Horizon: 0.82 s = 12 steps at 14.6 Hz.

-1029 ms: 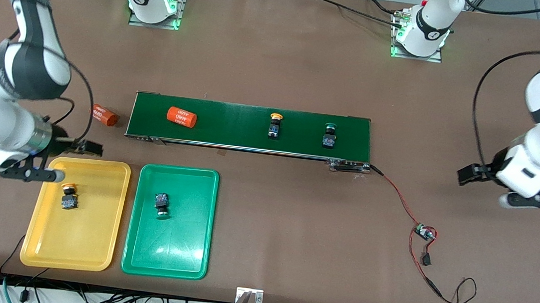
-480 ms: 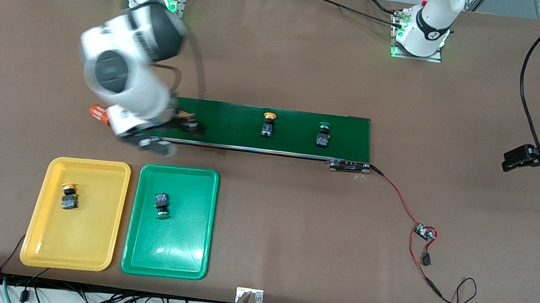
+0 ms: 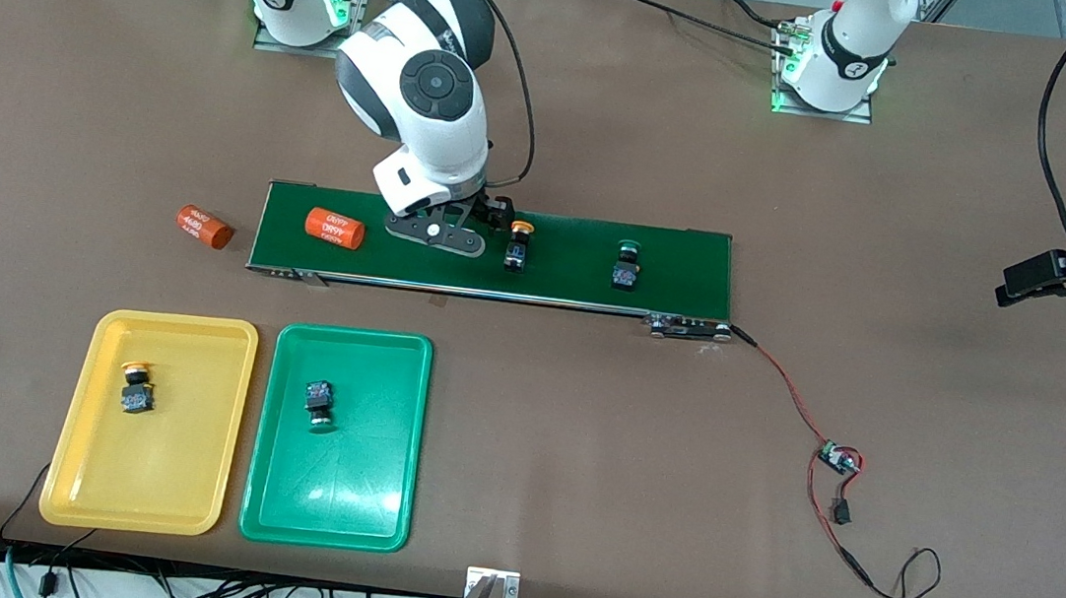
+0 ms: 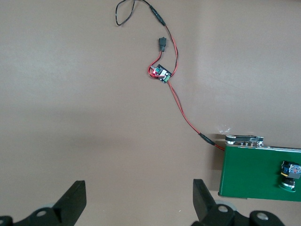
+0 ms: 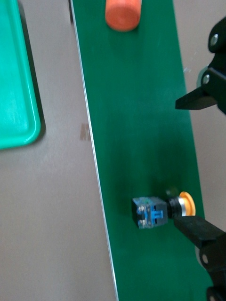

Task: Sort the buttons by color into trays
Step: 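Lower the right gripper onto the dark-cap button on the belt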

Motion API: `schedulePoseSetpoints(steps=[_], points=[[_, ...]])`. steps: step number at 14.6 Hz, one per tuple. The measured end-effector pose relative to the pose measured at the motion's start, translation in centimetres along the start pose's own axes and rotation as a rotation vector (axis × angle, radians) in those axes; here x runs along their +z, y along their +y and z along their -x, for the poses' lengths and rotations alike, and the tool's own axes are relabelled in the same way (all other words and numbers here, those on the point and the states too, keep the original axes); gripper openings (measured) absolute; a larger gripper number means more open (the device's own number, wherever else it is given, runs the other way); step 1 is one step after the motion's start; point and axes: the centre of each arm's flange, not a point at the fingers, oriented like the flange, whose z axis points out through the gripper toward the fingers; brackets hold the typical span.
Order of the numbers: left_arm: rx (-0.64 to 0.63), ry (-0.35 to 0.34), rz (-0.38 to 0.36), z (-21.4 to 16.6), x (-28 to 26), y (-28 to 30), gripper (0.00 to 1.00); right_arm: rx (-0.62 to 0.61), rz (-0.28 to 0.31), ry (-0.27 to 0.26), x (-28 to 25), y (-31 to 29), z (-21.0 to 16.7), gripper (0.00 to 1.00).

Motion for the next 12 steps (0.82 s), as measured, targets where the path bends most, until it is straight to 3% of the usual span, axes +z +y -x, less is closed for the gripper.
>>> schedulePoseSetpoints(steps=[9,11,12], points=[[-0.001,-0.017,0.0,0.2,0.1,0.0,1.0,0.0,-0.019,0.087,8.0,-1.6,1.1,1.0],[0.002,-0.015,0.0,0.3,0.0,0.2,1.0,0.004,-0.025,0.082,9.8,-1.3,0.6,0.96],[0.002,-0.014,0.0,0.3,-0.1,0.2,1.0,0.005,-0.025,0.078,10.3,-1.2,0.5,0.88]])
